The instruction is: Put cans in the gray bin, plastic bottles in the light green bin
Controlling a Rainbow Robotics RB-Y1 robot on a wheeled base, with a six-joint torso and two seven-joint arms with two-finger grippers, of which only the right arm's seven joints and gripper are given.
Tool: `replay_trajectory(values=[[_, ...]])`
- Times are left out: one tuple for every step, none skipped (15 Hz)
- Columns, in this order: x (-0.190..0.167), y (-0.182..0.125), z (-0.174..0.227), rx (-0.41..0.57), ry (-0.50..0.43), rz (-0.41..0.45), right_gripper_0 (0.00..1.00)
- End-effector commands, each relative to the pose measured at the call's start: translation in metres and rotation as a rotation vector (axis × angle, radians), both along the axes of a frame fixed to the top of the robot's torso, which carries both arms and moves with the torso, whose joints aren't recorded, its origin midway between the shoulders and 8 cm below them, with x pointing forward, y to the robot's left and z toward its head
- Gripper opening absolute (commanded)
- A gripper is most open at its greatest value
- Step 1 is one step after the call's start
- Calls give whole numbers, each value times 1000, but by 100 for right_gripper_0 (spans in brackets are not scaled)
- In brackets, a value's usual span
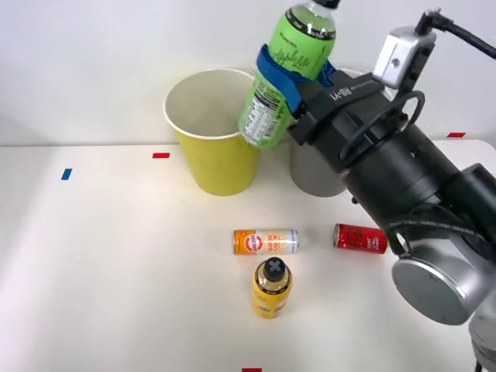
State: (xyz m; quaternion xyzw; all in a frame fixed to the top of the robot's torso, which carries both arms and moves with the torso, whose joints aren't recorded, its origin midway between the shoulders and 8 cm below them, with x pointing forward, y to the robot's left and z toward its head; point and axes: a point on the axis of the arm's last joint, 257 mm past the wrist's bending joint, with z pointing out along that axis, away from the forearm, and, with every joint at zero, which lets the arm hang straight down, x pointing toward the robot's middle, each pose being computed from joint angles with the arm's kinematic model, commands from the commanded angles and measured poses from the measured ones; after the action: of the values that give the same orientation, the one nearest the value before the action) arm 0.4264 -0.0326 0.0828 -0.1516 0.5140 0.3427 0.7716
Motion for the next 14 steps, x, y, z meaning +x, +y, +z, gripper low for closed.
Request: replay_trajectory(values=[[30, 26, 11, 33, -1, 13, 0], [40, 34, 16, 43, -2, 13, 0], [54, 47, 21, 51, -9, 14, 0], [64, 55, 26, 62, -17, 12, 0], [74, 62, 30, 69, -29, 7, 0], [89, 71, 28, 62, -31, -3, 0], [99, 75, 24, 55, -31, -17, 0], [107, 79, 18, 43, -31, -29, 0], [119, 83, 10, 29, -35, -46, 0], [129, 86, 5, 15, -36, -58, 0], [139, 91, 2, 6, -38, -68, 0], [151, 96, -4, 8, -42, -80, 0], [161, 96, -8, 3, -51, -94, 0], [170, 96, -12, -2, -58, -107, 0]])
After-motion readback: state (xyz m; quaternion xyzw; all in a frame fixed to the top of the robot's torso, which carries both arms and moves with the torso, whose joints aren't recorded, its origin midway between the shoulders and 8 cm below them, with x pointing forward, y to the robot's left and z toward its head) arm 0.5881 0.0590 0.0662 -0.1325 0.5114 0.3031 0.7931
